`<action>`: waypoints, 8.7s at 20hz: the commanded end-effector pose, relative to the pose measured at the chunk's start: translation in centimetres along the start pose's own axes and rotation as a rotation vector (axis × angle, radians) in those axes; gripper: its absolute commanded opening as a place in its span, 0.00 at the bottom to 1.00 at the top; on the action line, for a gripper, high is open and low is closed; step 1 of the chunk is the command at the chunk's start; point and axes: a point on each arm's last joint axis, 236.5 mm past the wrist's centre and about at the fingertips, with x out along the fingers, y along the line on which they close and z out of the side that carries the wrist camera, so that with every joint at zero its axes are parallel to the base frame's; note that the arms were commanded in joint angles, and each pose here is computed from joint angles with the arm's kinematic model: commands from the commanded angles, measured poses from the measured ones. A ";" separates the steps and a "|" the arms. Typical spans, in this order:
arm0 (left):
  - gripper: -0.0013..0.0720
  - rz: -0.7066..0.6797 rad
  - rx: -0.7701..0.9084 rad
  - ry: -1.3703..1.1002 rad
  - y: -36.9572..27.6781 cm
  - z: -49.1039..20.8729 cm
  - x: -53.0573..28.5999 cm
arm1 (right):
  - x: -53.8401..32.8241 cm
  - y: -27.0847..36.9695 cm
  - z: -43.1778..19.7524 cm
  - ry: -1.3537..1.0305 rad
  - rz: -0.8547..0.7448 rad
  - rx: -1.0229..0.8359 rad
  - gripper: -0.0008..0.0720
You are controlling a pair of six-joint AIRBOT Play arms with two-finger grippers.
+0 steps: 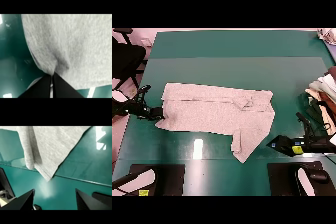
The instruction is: Fold the shirts.
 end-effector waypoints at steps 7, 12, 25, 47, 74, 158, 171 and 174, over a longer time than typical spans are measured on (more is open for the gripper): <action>0.05 -0.019 -0.045 -0.023 -1.3 0.0 -2.3 | 7.9 1.0 -0.3 -0.067 0.015 0.047 0.81; 0.05 -0.025 -0.054 -0.006 -1.5 -0.4 -2.3 | 12.6 1.3 -0.4 -0.035 -0.073 0.016 0.81; 0.05 -0.086 -0.099 0.008 -2.9 -0.7 -2.4 | 1.6 8.9 5.5 -0.128 -0.147 -0.280 0.03; 0.05 -0.054 -0.271 -0.399 -3.4 6.6 -10.6 | -3.1 11.8 13.0 -0.273 0.112 -0.203 0.03; 0.05 -0.105 -0.381 -0.288 -0.1 15.0 -1.7 | 1.6 11.6 27.1 -0.152 -0.148 -0.316 0.03; 0.10 -0.160 0.391 -0.193 -26.4 12.6 2.8 | -1.3 35.0 20.7 0.023 0.417 -0.329 0.03; 0.10 0.094 0.186 -0.467 -13.7 14.5 -17.9 | 9.1 46.9 18.3 -0.199 0.649 -0.245 0.03; 0.10 0.107 0.179 -0.374 -13.1 12.5 -17.1 | 15.9 48.1 18.0 -0.264 0.701 -0.108 0.03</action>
